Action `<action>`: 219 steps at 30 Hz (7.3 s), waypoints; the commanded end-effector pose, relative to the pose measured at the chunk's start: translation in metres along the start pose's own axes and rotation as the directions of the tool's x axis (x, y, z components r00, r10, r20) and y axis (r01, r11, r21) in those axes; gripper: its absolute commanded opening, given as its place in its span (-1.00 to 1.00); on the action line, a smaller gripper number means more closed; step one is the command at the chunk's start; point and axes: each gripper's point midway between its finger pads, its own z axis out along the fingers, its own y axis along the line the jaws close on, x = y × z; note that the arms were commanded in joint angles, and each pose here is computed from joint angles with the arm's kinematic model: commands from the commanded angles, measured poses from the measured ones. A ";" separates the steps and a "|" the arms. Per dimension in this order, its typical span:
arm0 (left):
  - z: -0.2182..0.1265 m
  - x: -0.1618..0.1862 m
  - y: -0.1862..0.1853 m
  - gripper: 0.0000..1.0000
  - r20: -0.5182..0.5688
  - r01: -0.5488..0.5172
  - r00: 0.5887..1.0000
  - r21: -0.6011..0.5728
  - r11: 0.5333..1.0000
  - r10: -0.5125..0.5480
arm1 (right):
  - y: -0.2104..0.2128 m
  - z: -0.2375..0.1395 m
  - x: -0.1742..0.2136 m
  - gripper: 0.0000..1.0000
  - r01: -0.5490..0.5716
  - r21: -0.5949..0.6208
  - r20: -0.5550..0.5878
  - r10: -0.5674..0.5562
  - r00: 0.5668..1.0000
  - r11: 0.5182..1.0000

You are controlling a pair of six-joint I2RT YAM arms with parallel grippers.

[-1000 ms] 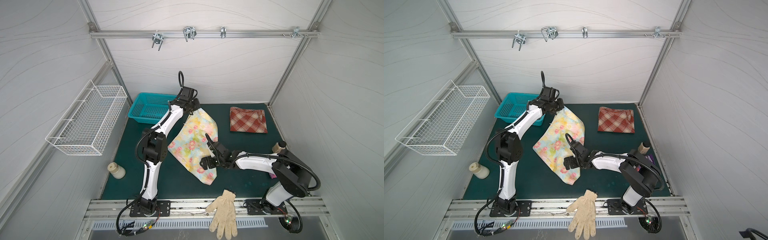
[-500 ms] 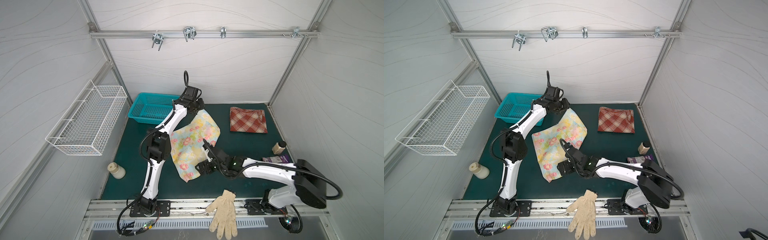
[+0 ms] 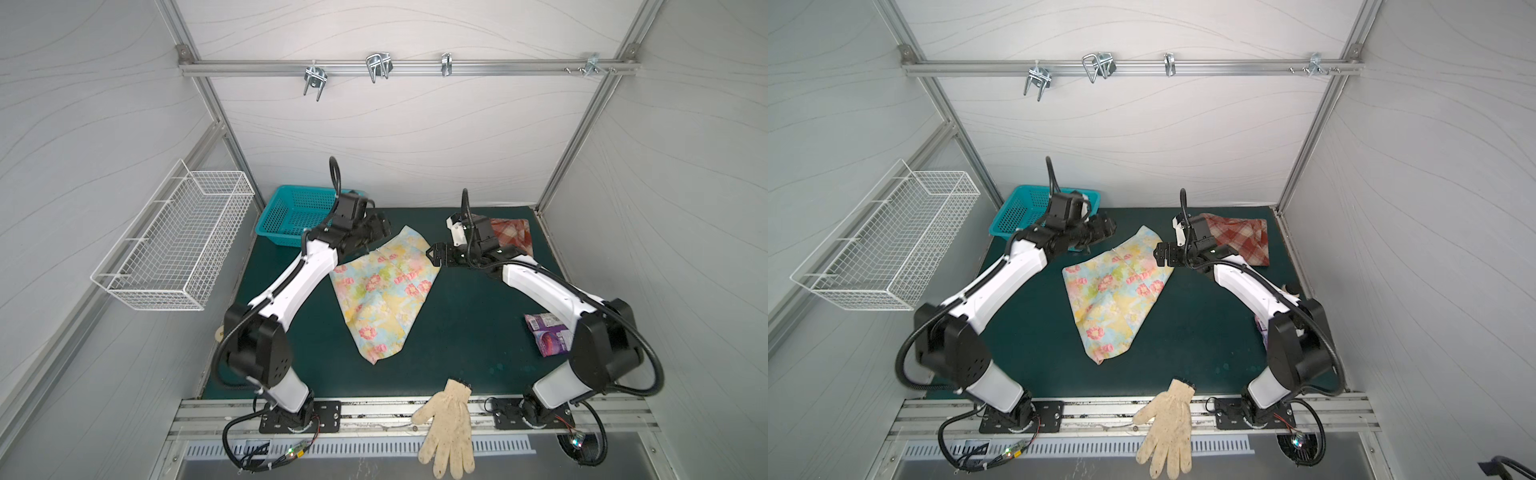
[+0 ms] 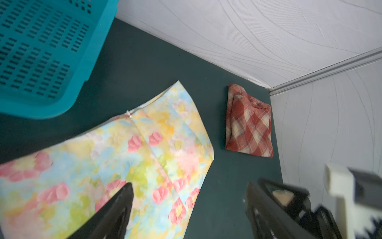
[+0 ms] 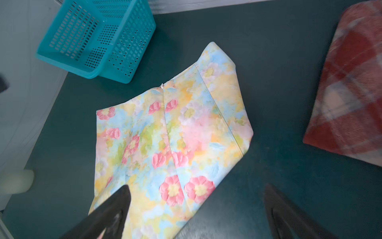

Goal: Fold and stack the skirts

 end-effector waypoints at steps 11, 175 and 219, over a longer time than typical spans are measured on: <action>0.005 0.095 0.077 0.73 -0.052 0.124 0.991 -0.068 0.990 -0.127 | -0.037 0.096 0.014 0.98 -0.036 -0.049 -0.181 0.027 0.983 0.998; 0.154 0.088 -0.018 -0.17 -0.437 0.069 0.899 0.103 0.992 -0.017 | 0.035 0.004 0.173 0.99 0.415 0.235 -0.194 -0.376 0.906 0.879; 0.000 0.081 0.066 0.15 -0.205 0.202 0.963 0.127 0.971 -0.174 | 0.119 -0.016 0.155 0.99 0.446 0.023 -0.254 -0.426 0.868 0.895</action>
